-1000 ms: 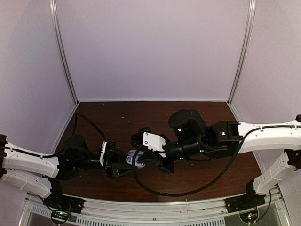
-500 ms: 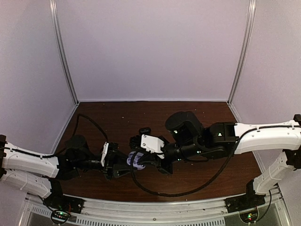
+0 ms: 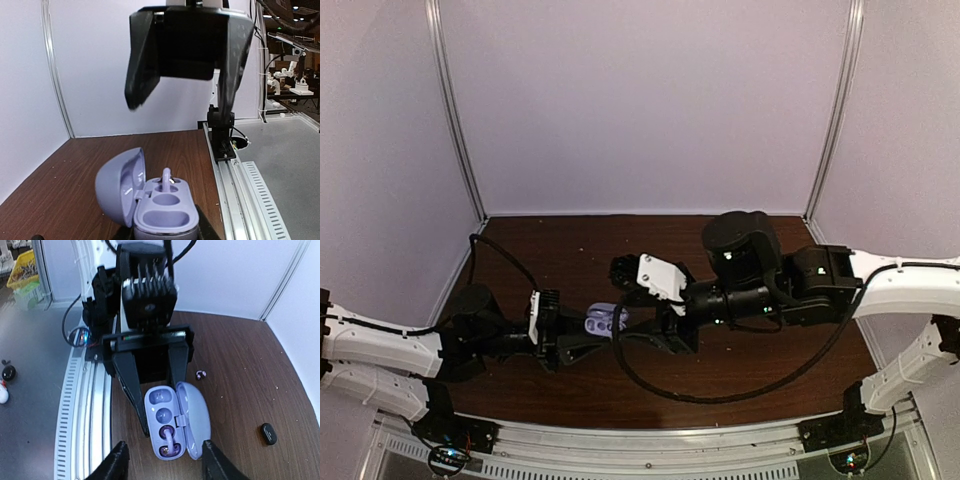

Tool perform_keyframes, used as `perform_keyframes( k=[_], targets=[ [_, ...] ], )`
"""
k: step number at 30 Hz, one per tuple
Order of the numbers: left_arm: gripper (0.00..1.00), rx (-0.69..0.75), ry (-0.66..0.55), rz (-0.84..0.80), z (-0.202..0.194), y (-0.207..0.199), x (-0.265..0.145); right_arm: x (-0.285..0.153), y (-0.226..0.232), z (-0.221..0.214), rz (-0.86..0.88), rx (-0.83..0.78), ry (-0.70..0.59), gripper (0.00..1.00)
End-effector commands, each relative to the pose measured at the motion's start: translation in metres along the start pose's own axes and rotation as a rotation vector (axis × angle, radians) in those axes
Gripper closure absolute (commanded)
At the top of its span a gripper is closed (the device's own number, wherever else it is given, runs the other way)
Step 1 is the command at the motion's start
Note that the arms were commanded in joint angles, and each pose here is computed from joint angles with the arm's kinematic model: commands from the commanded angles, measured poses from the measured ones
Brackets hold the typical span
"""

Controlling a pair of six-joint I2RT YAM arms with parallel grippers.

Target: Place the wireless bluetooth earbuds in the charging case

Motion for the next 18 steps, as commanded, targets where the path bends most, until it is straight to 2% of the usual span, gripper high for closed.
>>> perform_keyframes(
  k=[1,4,6,7,12,16,18],
  targets=[
    [1.0,0.003,-0.067,0.095,0.016,0.014,-0.003,-0.044,-0.019,0.048,-0.109,-0.015,-0.208,0.4],
    [1.0,-0.042,-0.094,0.219,0.021,0.033,-0.012,-0.053,-0.026,0.049,-0.174,-0.001,-0.262,0.24],
    [1.0,-0.091,-0.111,0.331,0.024,0.05,-0.021,-0.057,-0.032,0.04,-0.248,0.027,-0.272,0.05],
    [1.0,-0.114,-0.118,0.392,0.025,0.06,-0.027,-0.057,-0.037,0.035,-0.284,0.046,-0.272,0.01],
    [1.0,-0.247,-0.165,0.646,0.034,0.101,-0.06,-0.024,-0.073,-0.016,-0.349,0.152,-0.139,0.0],
    [1.0,-0.296,-0.174,0.802,0.043,0.119,-0.08,0.036,-0.076,-0.049,-0.307,0.171,-0.027,0.01],
    [1.0,-0.318,-0.173,0.876,0.048,0.127,-0.089,0.07,-0.076,-0.058,-0.275,0.19,0.003,0.04]
  ],
)
Point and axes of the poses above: each gripper's point midway between its finger pads, its own x axis out along the fingers, its own y axis along the line the jaws close on, z = x × y, the point moved 5 cm from there along -x, back along the fingers, and after that the axes turned 8 degrees about -x, right-handed, at the moved point
